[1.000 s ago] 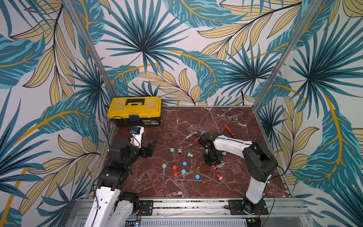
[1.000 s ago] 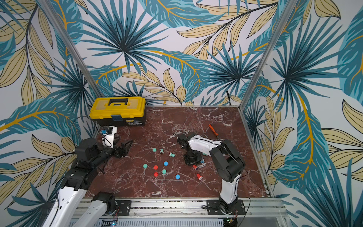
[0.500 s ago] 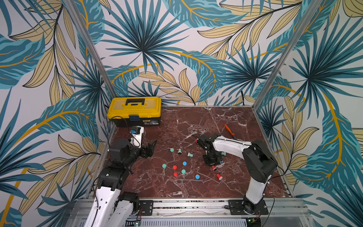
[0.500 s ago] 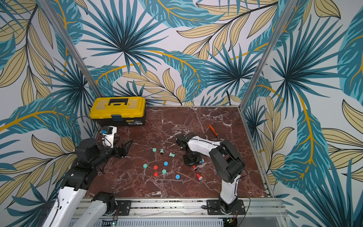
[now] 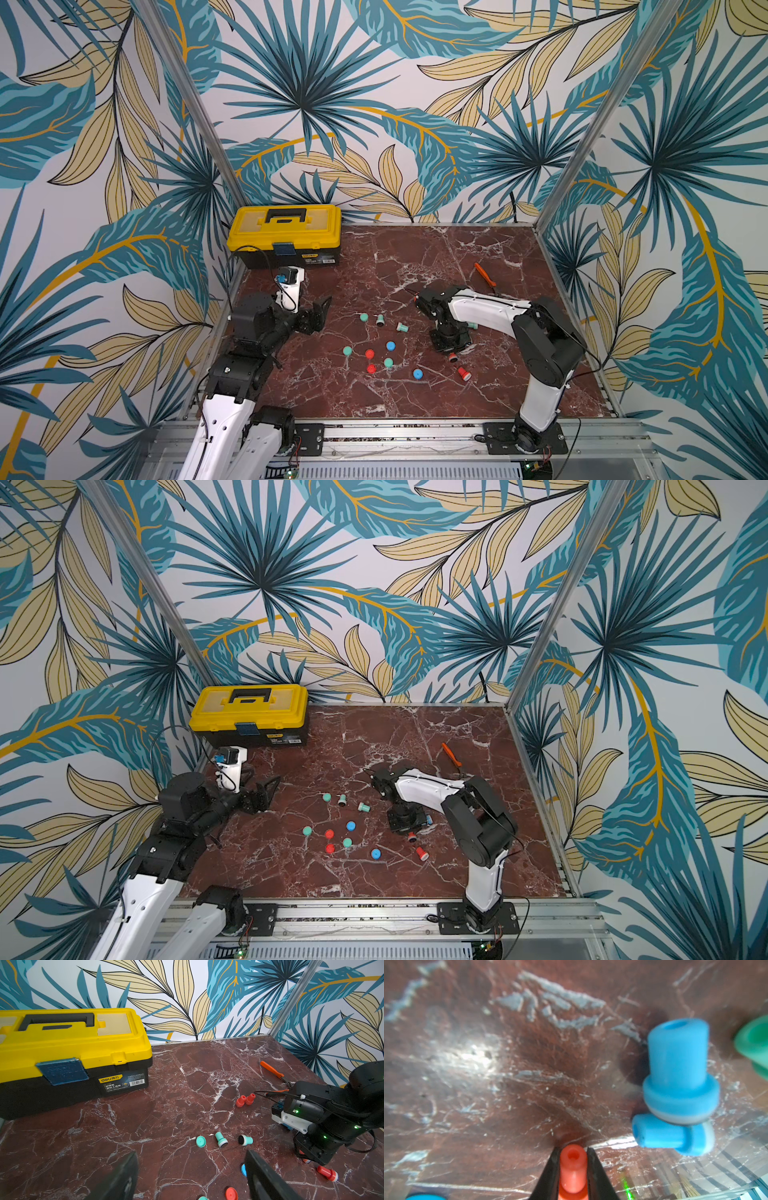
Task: Close the stamp cap
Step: Pick up the stamp from the center of the board.
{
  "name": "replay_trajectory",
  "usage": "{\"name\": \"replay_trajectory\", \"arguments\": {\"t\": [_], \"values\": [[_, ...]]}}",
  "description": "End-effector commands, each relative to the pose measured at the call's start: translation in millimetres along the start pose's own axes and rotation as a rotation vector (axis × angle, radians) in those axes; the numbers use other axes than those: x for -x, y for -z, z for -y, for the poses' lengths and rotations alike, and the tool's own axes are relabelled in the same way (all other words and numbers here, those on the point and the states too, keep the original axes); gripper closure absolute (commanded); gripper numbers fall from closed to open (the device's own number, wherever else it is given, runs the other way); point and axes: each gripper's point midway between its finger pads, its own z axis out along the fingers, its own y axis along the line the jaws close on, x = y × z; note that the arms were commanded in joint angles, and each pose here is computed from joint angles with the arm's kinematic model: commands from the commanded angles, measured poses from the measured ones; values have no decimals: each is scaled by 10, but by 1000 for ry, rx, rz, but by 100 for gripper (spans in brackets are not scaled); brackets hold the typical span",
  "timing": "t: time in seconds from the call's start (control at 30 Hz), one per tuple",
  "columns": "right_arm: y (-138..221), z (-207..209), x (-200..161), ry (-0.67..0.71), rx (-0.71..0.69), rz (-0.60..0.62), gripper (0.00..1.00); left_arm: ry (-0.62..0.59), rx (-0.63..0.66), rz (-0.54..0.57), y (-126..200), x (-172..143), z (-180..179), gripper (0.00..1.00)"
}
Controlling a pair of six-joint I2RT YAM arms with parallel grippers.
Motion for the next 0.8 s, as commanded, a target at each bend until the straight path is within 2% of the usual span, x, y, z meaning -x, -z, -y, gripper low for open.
{"name": "replay_trajectory", "arguments": {"t": [0.0,0.1,0.3,0.4,0.57,0.77], "values": [[10,27,-82,-17,-12,-11,80,5,5,6,6,-4,-21,18],[98,0,-27,-37,4,37,84,5,1,4,1,-10,-17,18],[598,-175,154,-110,149,250,88,-2,-52,5,12,20,80,19],[1001,-310,265,-159,282,398,90,6,-86,10,28,48,146,20],[1778,-535,375,-258,597,626,94,69,-163,64,67,185,315,22],[2544,-655,421,-394,925,790,95,75,-269,179,95,429,681,23]]}}
